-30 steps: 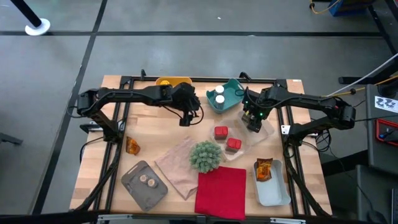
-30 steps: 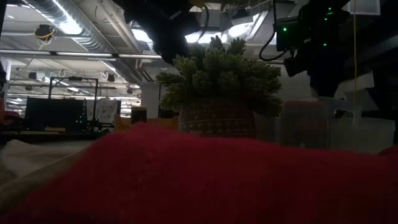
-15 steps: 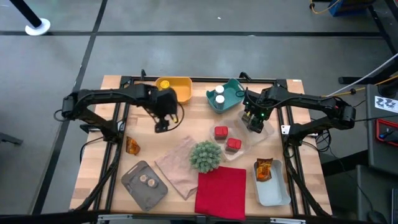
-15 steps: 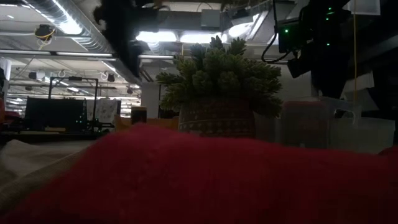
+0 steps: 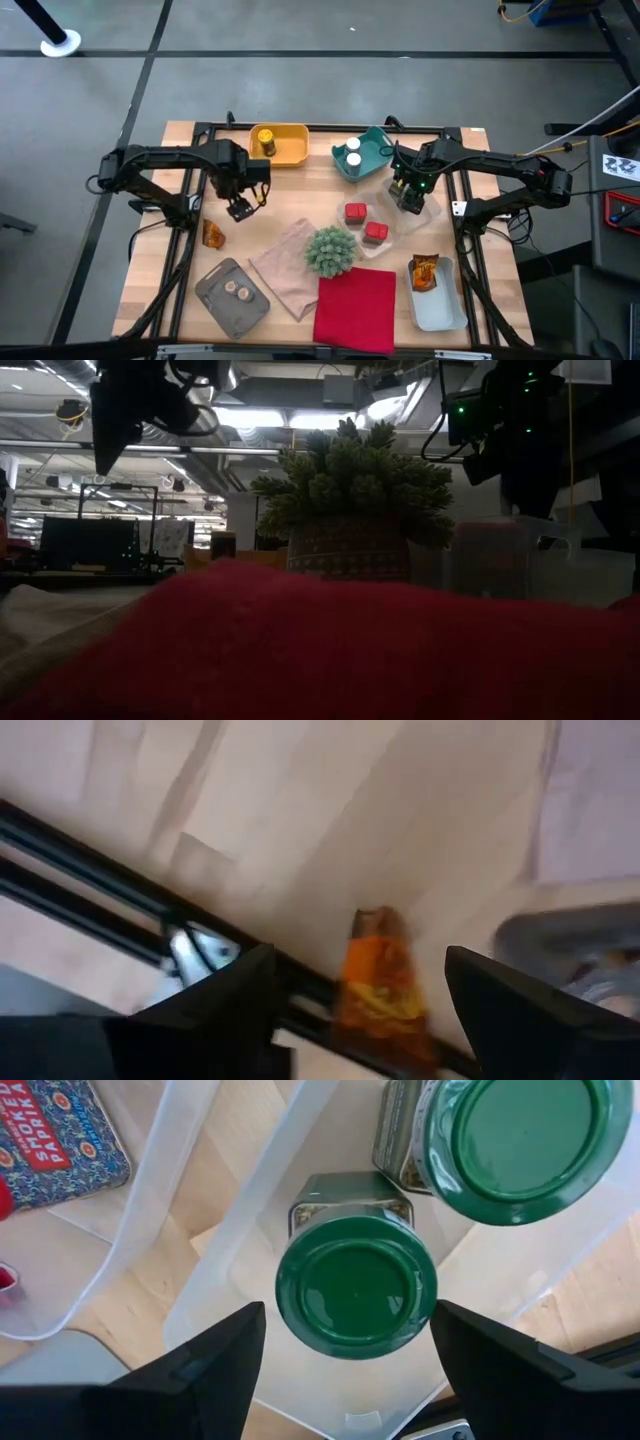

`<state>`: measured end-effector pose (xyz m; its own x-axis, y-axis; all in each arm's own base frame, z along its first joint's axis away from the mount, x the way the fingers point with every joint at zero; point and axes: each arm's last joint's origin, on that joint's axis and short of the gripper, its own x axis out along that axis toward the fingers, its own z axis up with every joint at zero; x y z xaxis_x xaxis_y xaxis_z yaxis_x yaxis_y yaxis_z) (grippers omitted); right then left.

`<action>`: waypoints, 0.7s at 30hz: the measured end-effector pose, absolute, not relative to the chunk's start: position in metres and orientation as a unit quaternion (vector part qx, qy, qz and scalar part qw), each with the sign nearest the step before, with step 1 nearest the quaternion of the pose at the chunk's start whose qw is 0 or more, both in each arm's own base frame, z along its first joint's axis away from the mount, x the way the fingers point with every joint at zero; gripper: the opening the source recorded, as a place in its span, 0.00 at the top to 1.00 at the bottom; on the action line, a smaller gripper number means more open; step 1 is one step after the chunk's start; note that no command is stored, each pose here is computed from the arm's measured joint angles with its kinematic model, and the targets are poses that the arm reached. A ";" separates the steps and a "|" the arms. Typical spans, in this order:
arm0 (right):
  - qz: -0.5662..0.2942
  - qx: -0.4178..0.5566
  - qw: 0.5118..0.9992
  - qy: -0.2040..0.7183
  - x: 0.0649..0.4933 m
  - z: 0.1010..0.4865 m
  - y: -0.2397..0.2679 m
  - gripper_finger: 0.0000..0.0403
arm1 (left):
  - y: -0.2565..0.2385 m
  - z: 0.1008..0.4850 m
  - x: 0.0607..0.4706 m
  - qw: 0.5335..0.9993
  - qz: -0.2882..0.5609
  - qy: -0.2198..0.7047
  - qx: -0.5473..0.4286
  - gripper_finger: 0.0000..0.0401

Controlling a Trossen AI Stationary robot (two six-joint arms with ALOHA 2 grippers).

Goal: Sort spices by type
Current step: Put the orange seasoning pack into the gray bin

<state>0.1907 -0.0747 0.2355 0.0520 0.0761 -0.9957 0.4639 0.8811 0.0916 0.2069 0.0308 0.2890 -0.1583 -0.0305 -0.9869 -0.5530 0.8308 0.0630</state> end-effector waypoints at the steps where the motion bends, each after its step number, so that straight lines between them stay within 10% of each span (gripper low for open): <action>1: -0.139 0.200 0.697 0.674 0.191 0.235 -0.075 0.29 | 0.030 0.289 0.207 0.615 0.218 0.727 -0.214 0.31; 21: -0.139 0.201 0.694 0.677 0.190 0.236 -0.074 0.29 | 0.021 0.290 0.208 0.569 0.264 0.704 -0.332 0.31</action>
<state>0.1899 -0.0744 0.2357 0.0440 0.0794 -0.9959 0.4648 0.8808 0.0907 0.2079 0.0214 0.2900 -0.1308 -0.1673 -0.9772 -0.7682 0.6402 -0.0067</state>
